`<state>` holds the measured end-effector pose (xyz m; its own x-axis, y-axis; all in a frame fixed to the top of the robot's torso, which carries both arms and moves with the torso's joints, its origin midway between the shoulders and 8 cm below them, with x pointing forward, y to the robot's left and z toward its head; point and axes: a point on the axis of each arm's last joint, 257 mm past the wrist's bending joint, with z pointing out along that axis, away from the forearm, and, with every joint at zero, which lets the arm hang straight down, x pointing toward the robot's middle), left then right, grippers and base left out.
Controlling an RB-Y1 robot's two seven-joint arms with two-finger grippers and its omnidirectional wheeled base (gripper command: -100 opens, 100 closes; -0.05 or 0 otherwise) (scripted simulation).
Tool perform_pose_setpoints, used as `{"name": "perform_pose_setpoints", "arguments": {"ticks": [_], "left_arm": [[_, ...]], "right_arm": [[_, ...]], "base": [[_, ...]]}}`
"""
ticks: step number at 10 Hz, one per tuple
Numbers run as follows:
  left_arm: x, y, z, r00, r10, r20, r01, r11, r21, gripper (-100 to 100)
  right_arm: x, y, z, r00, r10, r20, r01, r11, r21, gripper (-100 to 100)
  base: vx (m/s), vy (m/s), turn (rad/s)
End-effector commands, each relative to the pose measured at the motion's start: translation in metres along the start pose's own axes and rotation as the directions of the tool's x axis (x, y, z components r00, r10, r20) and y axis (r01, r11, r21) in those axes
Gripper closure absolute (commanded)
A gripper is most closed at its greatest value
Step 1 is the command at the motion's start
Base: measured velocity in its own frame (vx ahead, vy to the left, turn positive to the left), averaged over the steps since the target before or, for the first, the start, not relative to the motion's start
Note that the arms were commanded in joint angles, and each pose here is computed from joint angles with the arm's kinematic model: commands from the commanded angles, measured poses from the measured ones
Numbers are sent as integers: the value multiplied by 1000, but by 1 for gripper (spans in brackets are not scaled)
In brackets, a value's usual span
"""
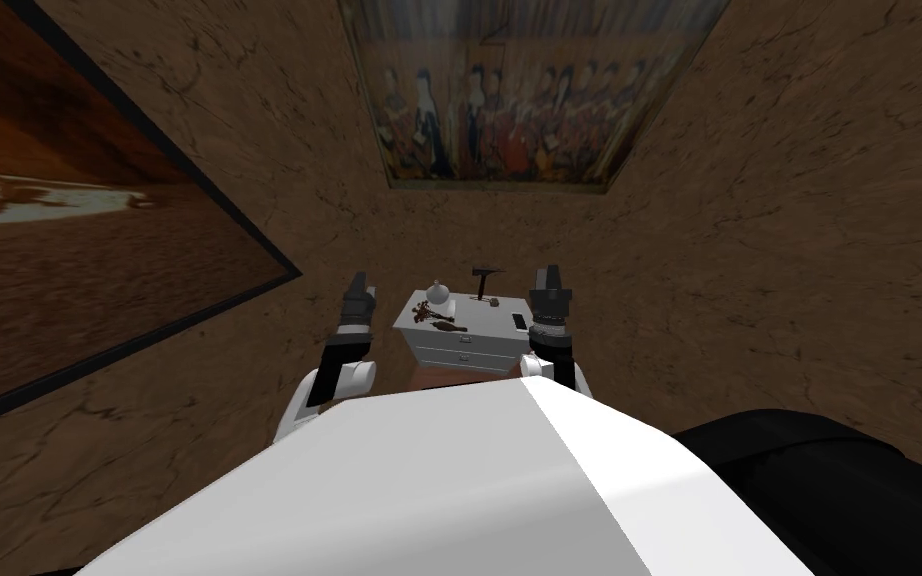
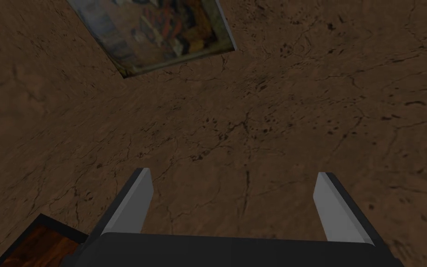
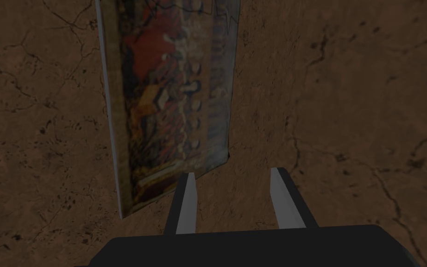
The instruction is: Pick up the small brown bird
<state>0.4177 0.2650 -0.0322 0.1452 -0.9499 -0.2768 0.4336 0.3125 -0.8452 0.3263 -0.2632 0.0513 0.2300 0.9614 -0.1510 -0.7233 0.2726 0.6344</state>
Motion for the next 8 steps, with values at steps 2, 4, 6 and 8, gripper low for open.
{"name": "perform_pose_setpoints", "arguments": {"ticks": [2, 4, 6, 8], "left_arm": [[11, 24, 9, 1000, -1, -27, 0, 999, -51, -100], [18, 42, 15, 999, -4, -45, 0, 996, -87, -100], [26, 59, 21, 998, -8, -63, 0, 992, -126, -100], [34, 78, 27, 997, -13, -80, 0, 986, -166, -100]], "right_arm": [[0, 0, 0, 1000, 0, 0, 0, 1000, 0, 0], [0, 0, 0, 1000, 0, 0, 0, 1000, 0, 0], [0, 0, 0, 1000, 0, 0, 0, 1000, 0, 0], [0, 0, 0, 1000, 0, 0, 0, 1000, 0, 0]], "base": [[-58, 49, 22], [-43, 35, 14], [-33, 23, 18], [-42, 24, 12]]}}
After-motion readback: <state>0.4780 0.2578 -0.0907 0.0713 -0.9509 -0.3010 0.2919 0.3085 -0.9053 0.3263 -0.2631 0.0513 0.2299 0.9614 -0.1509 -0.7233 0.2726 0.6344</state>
